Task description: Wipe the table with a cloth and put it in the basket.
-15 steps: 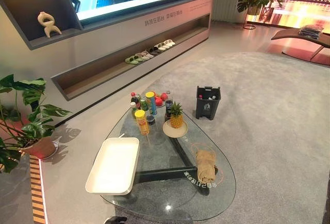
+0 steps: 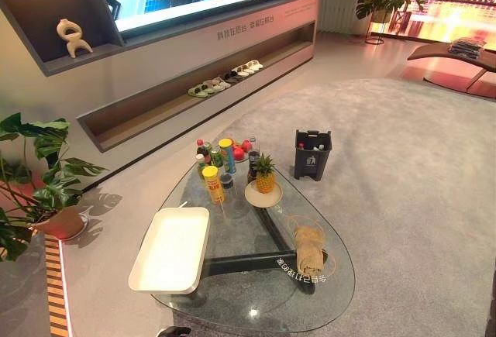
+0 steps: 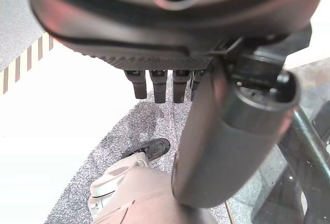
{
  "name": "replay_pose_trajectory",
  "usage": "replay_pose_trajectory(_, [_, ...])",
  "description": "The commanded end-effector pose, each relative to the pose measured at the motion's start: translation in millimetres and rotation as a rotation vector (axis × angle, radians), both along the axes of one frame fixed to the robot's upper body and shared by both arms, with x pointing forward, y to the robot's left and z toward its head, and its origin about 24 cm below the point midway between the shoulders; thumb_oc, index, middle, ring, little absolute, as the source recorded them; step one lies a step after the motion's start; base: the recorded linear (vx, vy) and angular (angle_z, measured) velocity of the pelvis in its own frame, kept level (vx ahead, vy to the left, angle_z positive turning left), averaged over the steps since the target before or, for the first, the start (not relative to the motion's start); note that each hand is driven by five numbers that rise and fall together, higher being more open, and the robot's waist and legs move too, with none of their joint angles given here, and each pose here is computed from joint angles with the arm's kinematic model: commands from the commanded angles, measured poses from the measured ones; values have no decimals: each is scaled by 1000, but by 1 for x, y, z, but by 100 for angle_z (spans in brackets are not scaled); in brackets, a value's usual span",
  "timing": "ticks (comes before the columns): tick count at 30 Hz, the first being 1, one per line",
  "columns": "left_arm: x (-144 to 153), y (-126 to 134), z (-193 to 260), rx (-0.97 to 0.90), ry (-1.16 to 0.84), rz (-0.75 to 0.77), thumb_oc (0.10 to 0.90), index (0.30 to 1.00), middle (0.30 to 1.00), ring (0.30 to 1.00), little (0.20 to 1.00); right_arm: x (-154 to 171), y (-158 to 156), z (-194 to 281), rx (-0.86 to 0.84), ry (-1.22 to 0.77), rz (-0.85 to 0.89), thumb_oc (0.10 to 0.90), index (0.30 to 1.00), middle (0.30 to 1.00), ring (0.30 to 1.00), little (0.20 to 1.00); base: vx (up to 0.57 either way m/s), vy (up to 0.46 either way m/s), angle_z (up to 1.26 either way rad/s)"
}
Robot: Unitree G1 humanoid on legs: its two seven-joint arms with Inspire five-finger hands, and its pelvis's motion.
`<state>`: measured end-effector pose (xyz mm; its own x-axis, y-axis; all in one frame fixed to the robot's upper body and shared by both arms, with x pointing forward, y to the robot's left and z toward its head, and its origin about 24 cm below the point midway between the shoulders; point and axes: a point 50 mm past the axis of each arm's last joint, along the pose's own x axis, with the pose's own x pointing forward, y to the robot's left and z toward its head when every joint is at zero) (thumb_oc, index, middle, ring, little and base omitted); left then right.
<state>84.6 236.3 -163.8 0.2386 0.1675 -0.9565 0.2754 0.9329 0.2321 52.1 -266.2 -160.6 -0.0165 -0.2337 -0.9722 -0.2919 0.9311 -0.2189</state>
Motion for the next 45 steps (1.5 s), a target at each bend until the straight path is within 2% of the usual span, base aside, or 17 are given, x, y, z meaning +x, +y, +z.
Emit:
replay_pose_trajectory(1, [18,9,5,30,-13,-1,800,900,900,900,900,13,3,1,-3,0,-18,800,900,900,900,900,0,0,0])
replay_pose_trajectory(22, [17,14,6,62,-18,27,800,900,900,900,900,13,-3,3,-48,-13,-29,800,900,900,900,900,0,0,0])
replay_pose_trajectory(33, [20,26,11,86,-68,103,800,900,900,900,900,13,-17,9,-74,25,-4,800,900,900,900,900,20,3,0])
replay_pose_trajectory(37, [41,23,17,41,-155,121,800,900,900,900,900,22,-21,13,-37,109,102,800,900,900,900,900,-148,28,-1])
replay_pose_trajectory(38, [66,26,27,24,-248,154,800,900,900,900,900,27,-26,18,-21,189,166,800,900,900,900,900,-206,12,-2])
replay_pose_trajectory(40, [85,30,36,12,-309,178,800,900,900,900,900,33,-28,21,-28,215,198,800,900,900,900,900,-230,-1,-1])
replay_pose_trajectory(41, [112,35,51,1,-394,212,800,900,900,900,900,47,-30,26,-52,194,213,800,900,900,900,900,-231,-24,-2])
replay_pose_trajectory(45, [150,56,84,-1,-545,299,800,900,900,900,900,85,-37,38,-123,50,220,800,900,900,900,900,-147,-20,2])
